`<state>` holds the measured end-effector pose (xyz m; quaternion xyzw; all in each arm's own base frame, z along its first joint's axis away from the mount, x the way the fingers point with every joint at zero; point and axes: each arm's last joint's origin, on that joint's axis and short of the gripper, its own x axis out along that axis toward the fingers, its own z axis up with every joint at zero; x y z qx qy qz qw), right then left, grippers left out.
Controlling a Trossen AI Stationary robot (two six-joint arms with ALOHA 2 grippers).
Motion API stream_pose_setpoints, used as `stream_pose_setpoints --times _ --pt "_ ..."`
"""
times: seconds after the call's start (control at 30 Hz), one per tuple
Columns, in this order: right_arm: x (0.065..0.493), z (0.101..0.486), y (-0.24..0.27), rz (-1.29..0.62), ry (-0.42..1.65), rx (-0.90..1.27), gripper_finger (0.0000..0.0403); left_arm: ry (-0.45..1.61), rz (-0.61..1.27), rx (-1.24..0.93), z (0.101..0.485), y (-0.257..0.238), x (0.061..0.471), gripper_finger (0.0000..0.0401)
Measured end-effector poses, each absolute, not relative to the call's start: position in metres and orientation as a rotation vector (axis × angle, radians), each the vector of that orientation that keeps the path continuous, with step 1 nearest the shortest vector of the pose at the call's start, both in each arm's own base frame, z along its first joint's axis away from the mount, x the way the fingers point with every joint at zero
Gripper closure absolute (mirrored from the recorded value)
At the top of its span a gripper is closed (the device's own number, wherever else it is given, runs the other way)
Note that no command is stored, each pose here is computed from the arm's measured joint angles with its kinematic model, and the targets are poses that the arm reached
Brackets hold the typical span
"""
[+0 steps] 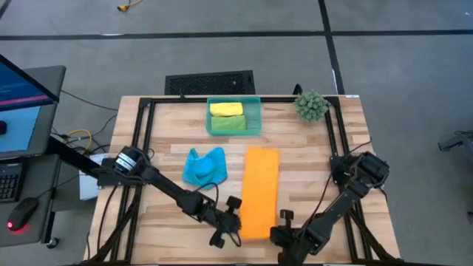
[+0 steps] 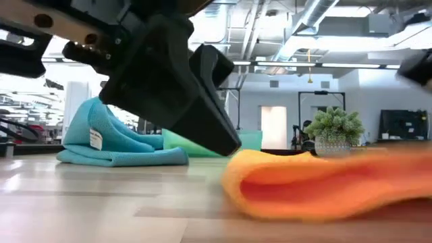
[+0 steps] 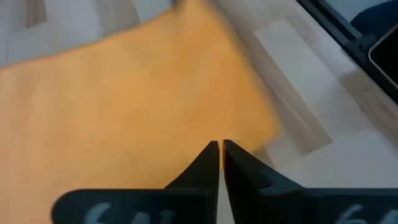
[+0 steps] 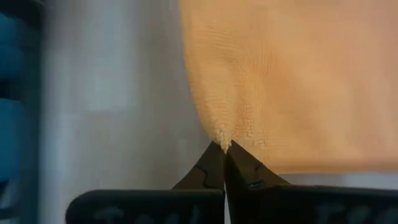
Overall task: Roll microfiber towels into tight, uniform cylinder then place into a basket
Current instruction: Roll the orange microfiber cloth
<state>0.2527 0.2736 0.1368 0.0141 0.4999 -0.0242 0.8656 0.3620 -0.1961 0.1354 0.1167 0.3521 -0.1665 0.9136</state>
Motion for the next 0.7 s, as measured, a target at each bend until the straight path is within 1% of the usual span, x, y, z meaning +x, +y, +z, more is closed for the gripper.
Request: stream_pose_setpoints --times 0.07,0.13,0.3,0.43,0.57,0.7 --pt "0.253 0.146 0.282 -0.033 1.015 0.028 0.0393 0.712 -0.343 0.23 0.14 -0.197 0.361 0.0398" --pt "0.252 0.15 0.283 -0.043 1.007 0.013 0.0397 0.699 -0.349 0.227 0.142 -0.199 0.361 0.0398" --pt "0.254 0.15 0.279 -0.092 1.014 0.028 0.0391 0.733 -0.411 0.276 0.139 -0.203 0.356 0.0394" --pt "0.259 0.149 0.271 -0.132 1.026 0.038 0.0395 0.74 -0.408 0.285 0.138 -0.203 0.355 0.0392" --pt "0.266 0.15 0.264 -0.174 1.019 0.071 0.0397 0.74 -0.402 0.289 0.138 -0.202 0.356 0.0369" --pt "0.277 0.15 0.252 -0.247 1.006 0.145 0.0392 0.743 -0.4 0.289 0.138 -0.201 0.356 0.0324"
